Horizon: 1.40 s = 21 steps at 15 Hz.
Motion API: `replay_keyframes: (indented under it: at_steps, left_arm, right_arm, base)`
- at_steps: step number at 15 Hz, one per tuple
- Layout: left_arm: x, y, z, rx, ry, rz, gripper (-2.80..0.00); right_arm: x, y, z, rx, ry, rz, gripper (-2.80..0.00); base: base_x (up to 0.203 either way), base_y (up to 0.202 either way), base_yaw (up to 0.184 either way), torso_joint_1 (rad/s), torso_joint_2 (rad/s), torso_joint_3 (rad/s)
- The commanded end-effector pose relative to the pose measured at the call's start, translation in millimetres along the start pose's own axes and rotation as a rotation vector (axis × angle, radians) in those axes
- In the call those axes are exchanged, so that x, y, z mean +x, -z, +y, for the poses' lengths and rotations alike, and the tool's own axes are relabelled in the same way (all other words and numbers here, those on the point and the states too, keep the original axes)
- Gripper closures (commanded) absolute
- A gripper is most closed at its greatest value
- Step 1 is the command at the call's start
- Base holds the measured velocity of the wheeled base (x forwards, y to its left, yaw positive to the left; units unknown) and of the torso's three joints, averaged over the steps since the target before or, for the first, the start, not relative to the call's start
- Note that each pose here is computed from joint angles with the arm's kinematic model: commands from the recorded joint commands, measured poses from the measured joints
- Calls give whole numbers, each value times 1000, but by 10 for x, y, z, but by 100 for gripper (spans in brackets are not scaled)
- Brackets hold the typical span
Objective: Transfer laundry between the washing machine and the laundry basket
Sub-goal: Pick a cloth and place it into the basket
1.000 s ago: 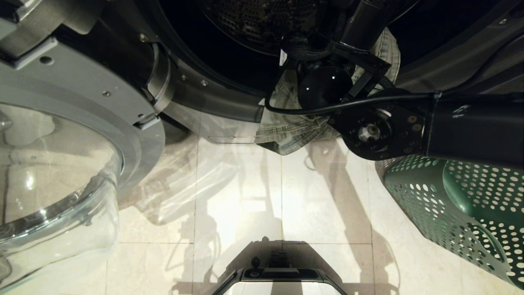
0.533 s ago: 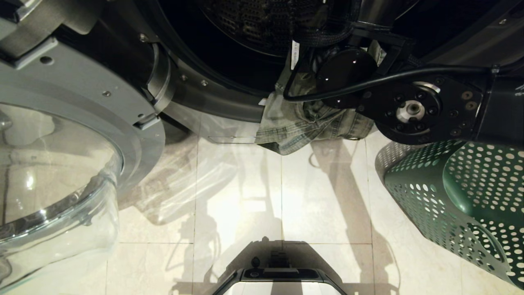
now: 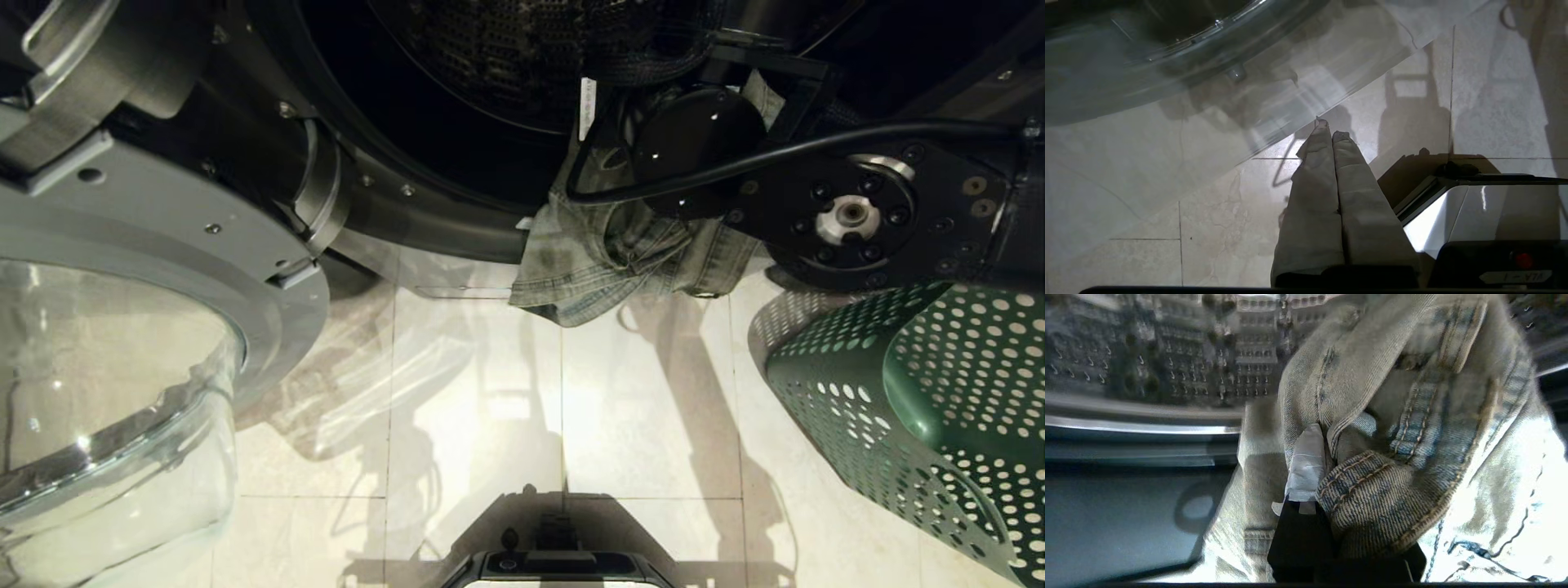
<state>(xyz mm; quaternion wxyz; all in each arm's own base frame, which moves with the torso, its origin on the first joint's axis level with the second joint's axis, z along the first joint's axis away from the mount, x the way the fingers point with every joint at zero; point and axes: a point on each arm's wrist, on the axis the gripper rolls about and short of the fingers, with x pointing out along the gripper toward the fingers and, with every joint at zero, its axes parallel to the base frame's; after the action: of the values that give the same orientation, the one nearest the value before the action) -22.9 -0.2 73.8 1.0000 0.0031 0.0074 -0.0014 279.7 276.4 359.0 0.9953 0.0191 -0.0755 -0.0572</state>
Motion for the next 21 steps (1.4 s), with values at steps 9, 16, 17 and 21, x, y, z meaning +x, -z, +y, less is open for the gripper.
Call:
replay_keyframes:
  at_steps: [9,16,17,21]
  left_arm:
    - [-1,1,0,0,-1,-1,0]
    - [-1,1,0,0,-1,-1,0]
    - [-1,1,0,0,-1,-1,0]
    - [-1,1,0,0,-1,-1,0]
  right_arm:
    - [-220,71,-273,54,21,208,0]
    - [-267,2,-311,58,14,201,0]
    - [-277,-1,-309,58,11,201,0]
    - [-365,-17,-247,59,-17,202,0]
  base:
    - [0,0,0,37,2,35]
    - [0,0,0,0,0,0]
    - [0,0,0,0,0,0]
    - [0,0,0,0,0,0]
